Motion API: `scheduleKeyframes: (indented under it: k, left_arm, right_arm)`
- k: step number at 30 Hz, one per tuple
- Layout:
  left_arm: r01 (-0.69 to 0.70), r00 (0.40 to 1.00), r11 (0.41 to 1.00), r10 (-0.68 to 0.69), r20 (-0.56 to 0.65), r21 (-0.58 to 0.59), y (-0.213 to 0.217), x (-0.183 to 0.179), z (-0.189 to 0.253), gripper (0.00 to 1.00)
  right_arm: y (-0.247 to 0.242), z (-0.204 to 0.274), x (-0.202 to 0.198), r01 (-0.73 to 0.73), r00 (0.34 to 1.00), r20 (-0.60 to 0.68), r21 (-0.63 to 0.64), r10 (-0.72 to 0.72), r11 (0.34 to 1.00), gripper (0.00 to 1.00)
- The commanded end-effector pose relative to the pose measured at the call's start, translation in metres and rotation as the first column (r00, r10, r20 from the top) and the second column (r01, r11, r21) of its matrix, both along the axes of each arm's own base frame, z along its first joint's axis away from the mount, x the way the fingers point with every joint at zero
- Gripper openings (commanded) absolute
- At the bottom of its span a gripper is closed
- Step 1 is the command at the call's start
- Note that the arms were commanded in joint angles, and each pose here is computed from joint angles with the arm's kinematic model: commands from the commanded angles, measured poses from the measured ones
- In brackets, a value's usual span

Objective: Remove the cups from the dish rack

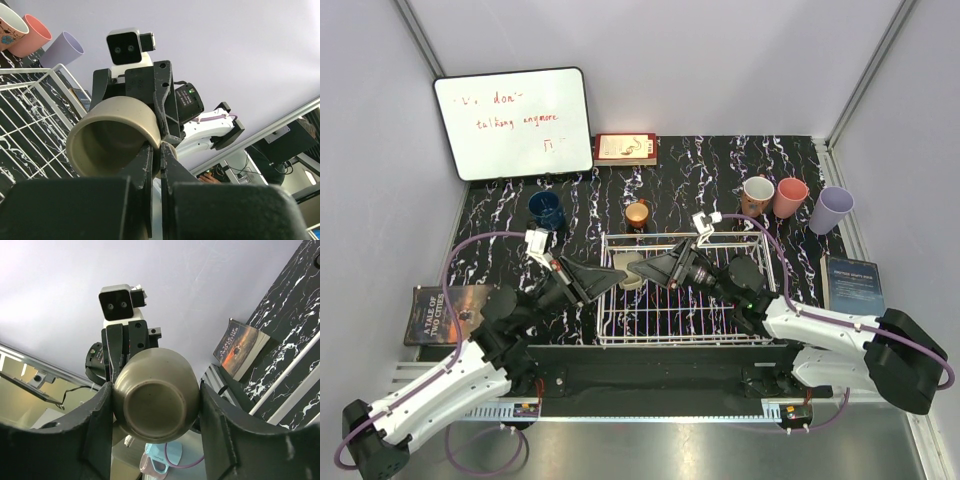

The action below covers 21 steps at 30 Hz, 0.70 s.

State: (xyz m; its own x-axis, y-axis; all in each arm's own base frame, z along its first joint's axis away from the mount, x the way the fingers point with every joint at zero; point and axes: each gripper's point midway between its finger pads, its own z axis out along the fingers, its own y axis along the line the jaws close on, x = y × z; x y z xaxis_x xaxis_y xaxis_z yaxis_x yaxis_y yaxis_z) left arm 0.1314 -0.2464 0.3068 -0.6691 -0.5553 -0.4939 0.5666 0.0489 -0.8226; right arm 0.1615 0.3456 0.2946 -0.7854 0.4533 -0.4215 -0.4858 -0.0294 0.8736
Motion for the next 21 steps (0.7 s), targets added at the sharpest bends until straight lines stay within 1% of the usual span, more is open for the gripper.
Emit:
scheduleKeyframes:
  k: [1,3,6,9,12,13,15,16,17,19,20,21]
  left_arm:
    - [-0.006,1.000,0.999,0.005,0.006,0.053,-0.007,0.006,-0.007,0.00]
    - [0.007,1.000,0.997,-0.007,-0.006,0.077,-0.011,0.007,-0.013,0.00]
    - [0.013,1.000,0.997,-0.013,-0.010,0.076,-0.013,0.008,-0.013,0.00]
    - [-0.006,1.000,0.996,0.007,-0.013,0.086,-0.011,0.010,-0.014,0.00]
    - [-0.031,0.999,0.994,0.033,-0.012,0.108,-0.008,0.013,-0.016,0.00]
    - [-0.035,0.999,0.993,0.036,-0.005,0.109,-0.007,0.013,-0.014,0.00]
    - [-0.044,0.999,0.993,0.045,-0.006,0.108,-0.006,0.014,-0.014,0.00]
    - [-0.047,0.999,0.993,0.048,-0.005,0.106,-0.005,0.014,-0.014,0.00]
    - [-0.052,0.999,0.993,0.054,-0.008,0.108,-0.005,0.015,-0.015,0.00]
    - [-0.058,0.998,0.992,0.060,-0.014,0.113,-0.004,0.015,-0.015,0.00]
    - [-0.061,0.998,0.991,0.063,-0.013,0.115,-0.003,0.015,-0.015,0.00]
    - [-0.067,0.998,0.991,0.069,-0.012,0.120,-0.003,0.016,-0.015,0.00]
  right_arm:
    - [-0.001,0.034,-0.018,-0.078,0.995,0.072,0.098,0.071,0.992,0.00]
    - [0.000,0.034,-0.020,-0.094,0.993,0.075,0.098,0.086,0.991,0.00]
    - [0.001,0.033,-0.020,-0.098,0.993,0.072,0.099,0.091,0.990,0.00]
    - [0.001,0.032,-0.020,-0.096,0.993,0.072,0.090,0.089,0.991,0.00]
    - [0.001,0.034,-0.019,-0.086,0.994,0.078,0.060,0.081,0.994,0.12]
    - [0.001,0.033,-0.020,-0.081,0.993,0.086,0.041,0.077,0.996,0.27]
    - [0.000,0.038,-0.019,-0.072,0.993,0.099,0.028,0.069,0.997,0.44]
    - [-0.001,0.036,-0.018,-0.060,0.993,0.102,0.003,0.059,0.998,0.52]
    - [-0.002,0.036,-0.018,-0.052,0.993,0.104,-0.011,0.053,0.999,0.64]
    - [-0.006,0.038,-0.014,-0.017,0.994,0.110,-0.042,0.021,0.999,0.71]
    - [-0.007,0.039,-0.013,-0.005,0.994,0.112,-0.052,0.011,0.999,0.77]
    - [-0.010,0.039,-0.012,0.014,0.993,0.119,-0.070,-0.005,0.997,0.80]
